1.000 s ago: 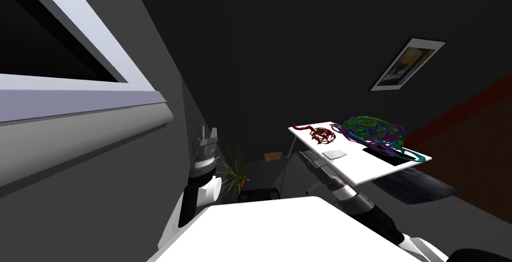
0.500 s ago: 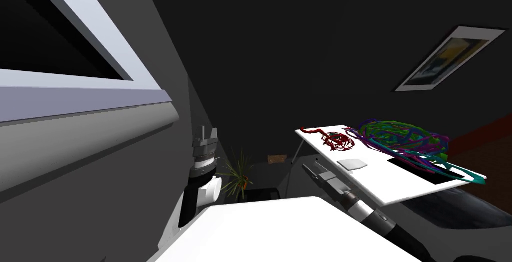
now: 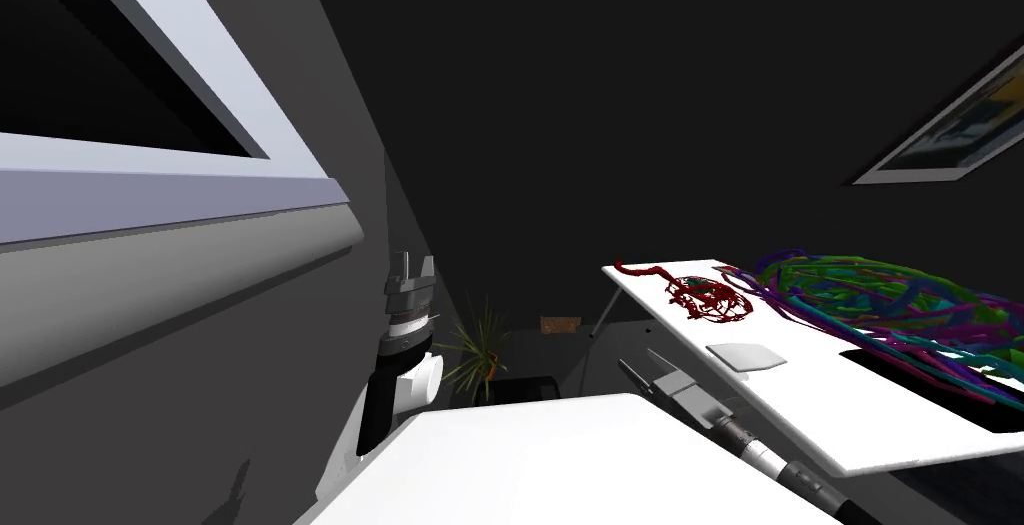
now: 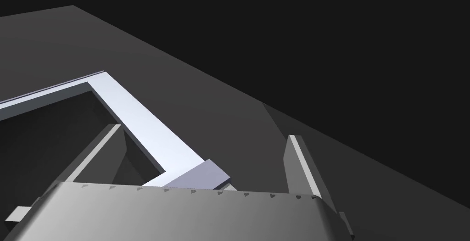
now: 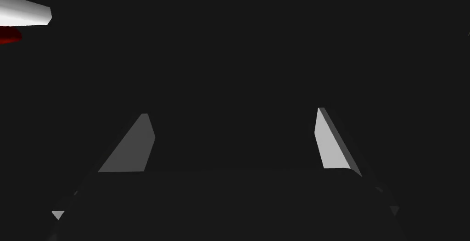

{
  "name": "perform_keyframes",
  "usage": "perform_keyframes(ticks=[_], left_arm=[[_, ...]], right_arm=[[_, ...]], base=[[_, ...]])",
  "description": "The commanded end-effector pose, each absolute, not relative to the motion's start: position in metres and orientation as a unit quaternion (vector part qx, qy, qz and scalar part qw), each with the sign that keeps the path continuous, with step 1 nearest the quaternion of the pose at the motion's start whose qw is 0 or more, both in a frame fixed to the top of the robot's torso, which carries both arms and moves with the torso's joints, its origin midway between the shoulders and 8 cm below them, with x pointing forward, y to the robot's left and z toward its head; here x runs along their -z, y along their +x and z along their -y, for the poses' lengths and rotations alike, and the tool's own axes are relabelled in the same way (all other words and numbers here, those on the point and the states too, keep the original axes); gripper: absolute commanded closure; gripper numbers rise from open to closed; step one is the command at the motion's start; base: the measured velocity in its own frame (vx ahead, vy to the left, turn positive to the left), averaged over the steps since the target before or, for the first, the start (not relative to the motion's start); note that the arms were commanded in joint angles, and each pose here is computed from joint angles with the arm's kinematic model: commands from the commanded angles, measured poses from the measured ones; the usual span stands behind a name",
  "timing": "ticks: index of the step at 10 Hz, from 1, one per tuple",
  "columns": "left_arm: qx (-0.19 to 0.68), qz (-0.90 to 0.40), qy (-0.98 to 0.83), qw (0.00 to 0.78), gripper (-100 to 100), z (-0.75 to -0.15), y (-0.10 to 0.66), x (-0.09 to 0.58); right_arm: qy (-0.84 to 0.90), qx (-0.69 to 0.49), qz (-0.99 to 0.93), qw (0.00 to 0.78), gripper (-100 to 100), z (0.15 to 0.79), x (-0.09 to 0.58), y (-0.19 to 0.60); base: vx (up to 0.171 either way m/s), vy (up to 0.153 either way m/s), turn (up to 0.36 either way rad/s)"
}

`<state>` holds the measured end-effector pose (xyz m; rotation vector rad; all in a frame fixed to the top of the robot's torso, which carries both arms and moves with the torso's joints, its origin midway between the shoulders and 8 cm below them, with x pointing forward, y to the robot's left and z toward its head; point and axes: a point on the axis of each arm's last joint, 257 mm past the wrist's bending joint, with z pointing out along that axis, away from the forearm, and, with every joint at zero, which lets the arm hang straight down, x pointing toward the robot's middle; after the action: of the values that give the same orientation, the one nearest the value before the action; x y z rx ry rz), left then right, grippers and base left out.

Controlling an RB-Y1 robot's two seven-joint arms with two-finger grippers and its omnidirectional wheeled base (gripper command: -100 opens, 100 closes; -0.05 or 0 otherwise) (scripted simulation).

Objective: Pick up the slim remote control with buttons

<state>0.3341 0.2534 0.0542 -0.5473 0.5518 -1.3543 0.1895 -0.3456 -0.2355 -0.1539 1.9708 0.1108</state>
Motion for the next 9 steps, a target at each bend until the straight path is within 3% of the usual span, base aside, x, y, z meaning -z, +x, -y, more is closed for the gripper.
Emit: perform_keyframes(ticks=[1, 9], left_arm=[[0.61, -0.249, -0.247, 0.71, 0, -0.253, 0.334, -0.054], [0.61, -0.249, -0.247, 0.71, 0, -0.253, 0.334, -0.054]], right_arm=[[-0.101, -0.016, -0.853, 0.512, -100, 0.358, 0.252, 0.168], [-0.242, 0.062, -0.906, 0.341, -100, 0.405, 0.306, 0.056]], base=[[0.092, -0.02, 0.152], [0.088, -0.051, 0.11]])
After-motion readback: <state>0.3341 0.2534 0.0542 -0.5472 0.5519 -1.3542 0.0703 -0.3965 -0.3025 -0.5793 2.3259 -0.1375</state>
